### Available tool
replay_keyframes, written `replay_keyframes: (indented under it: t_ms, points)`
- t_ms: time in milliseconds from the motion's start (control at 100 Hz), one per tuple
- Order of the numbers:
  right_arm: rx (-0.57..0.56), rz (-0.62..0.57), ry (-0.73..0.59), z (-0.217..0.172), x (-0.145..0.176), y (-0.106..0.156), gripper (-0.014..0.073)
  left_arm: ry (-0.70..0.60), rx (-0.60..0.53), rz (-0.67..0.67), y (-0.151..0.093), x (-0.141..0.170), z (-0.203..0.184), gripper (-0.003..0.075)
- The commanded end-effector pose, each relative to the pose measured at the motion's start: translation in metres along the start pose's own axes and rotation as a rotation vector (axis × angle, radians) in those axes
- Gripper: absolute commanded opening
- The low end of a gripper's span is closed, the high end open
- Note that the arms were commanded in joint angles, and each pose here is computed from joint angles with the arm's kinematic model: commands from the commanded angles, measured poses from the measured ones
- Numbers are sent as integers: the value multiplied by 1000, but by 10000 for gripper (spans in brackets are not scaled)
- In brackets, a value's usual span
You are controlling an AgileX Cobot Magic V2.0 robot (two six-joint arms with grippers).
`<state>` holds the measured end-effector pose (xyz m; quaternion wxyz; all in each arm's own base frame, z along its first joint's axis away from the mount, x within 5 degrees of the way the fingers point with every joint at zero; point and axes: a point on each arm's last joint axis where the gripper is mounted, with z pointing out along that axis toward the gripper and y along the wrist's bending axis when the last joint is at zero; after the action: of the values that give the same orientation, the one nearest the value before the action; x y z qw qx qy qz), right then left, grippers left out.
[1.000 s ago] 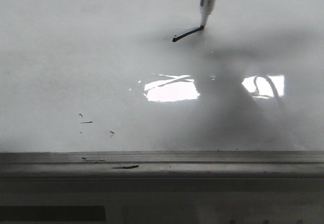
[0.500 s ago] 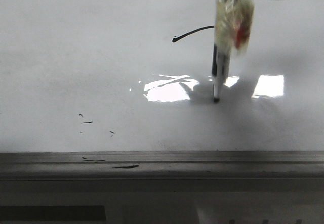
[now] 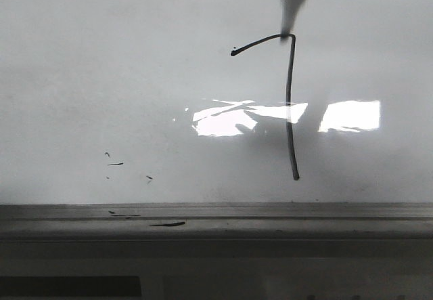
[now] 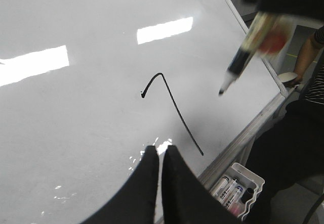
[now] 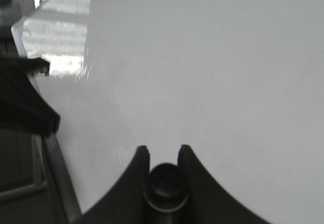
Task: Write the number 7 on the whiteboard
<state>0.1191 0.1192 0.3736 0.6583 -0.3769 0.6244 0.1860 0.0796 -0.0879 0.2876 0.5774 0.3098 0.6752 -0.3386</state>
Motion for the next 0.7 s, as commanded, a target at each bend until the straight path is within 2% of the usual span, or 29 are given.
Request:
replay_keyframes:
  t_ms: [0, 80, 140, 210, 280, 360, 550, 690]
  points:
    - [61, -63, -116, -16, -29, -10, -64, -39, 10, -26, -1, -10, 0, 32]
    - [55, -64, -117, -17, -31, -9, -64, -33, 34, -18, -3, -12, 1, 140]
    - [13, -65, -82, -16, -27, -6, -64, -22, 60, -18, -4, -13, 4, 244]
    - [-51, -65, -13, -9, -19, 0, -64, -12, 99, -23, -5, -17, 8, 318]
    - [-111, -52, 53, -1, -11, 5, -64, 5, 147, -14, -6, -19, 14, 333]
    - [-154, -42, 105, 6, -4, 9, -64, 24, 239, 63, -9, -19, 21, 333]
    - [-185, 3, 113, 15, -2, 14, -64, 11, 399, 249, -12, -15, 36, 338]
    - [-201, -4, 75, 15, -7, 21, -64, -23, 418, 174, -7, -19, 49, 337]
